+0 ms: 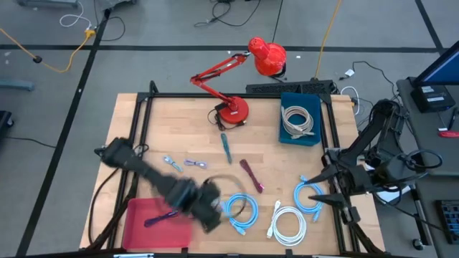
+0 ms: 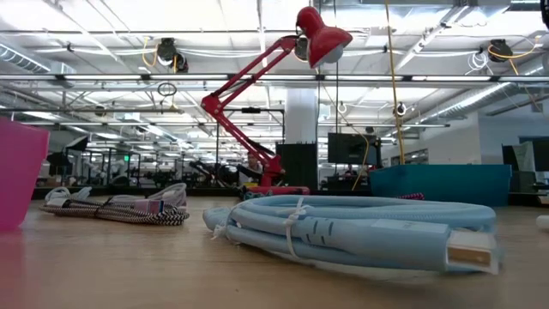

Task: Sort cables
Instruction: Put the white charger cable into the pink bin

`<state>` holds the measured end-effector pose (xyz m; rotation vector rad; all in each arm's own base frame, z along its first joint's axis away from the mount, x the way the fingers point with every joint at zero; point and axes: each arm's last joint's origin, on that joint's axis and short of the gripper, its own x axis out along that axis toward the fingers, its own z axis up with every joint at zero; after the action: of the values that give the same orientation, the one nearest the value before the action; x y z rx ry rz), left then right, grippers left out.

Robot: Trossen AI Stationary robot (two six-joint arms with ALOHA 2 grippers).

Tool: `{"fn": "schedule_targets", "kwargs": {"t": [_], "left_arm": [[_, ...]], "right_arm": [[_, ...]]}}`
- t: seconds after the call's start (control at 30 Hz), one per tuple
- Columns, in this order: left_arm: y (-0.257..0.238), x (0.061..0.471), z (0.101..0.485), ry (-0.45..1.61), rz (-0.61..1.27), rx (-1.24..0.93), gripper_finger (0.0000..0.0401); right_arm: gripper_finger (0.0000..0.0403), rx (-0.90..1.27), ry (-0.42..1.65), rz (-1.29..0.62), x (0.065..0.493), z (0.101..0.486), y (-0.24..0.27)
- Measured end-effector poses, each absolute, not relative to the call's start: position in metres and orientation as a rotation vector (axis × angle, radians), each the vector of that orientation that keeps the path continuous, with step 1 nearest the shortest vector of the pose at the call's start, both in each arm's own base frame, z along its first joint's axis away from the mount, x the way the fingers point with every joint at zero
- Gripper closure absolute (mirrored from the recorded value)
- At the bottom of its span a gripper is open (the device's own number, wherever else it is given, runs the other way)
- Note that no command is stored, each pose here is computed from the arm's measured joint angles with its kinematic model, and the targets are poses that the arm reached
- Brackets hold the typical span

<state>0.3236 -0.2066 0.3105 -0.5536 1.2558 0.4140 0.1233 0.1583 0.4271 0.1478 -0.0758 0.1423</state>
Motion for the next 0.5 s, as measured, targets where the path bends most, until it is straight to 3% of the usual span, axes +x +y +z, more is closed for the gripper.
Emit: {"fn": "schedule_targets", "kwargs": {"t": [0.2, 0.33, 0.5], "left_arm": [[-0.257, 0.274, 0.254, 1.312, 0.594, -0.593, 0.0364], [-0.273, 0.244, 0.223, 1.487, 0.604, -0.597, 0.0364], [-0.291, 0.213, 0.196, 1.551, 0.61, -0.606, 0.0364]], "right_arm": [[0.0243, 0.084, -0.074, 0.035, 0.125, 0.427, 0.154], [0.0243, 0.11, -0.077, 0.01, 0.129, 0.427, 0.15], [0.0243, 0.127, -0.078, -0.005, 0.132, 0.427, 0.148]]}}
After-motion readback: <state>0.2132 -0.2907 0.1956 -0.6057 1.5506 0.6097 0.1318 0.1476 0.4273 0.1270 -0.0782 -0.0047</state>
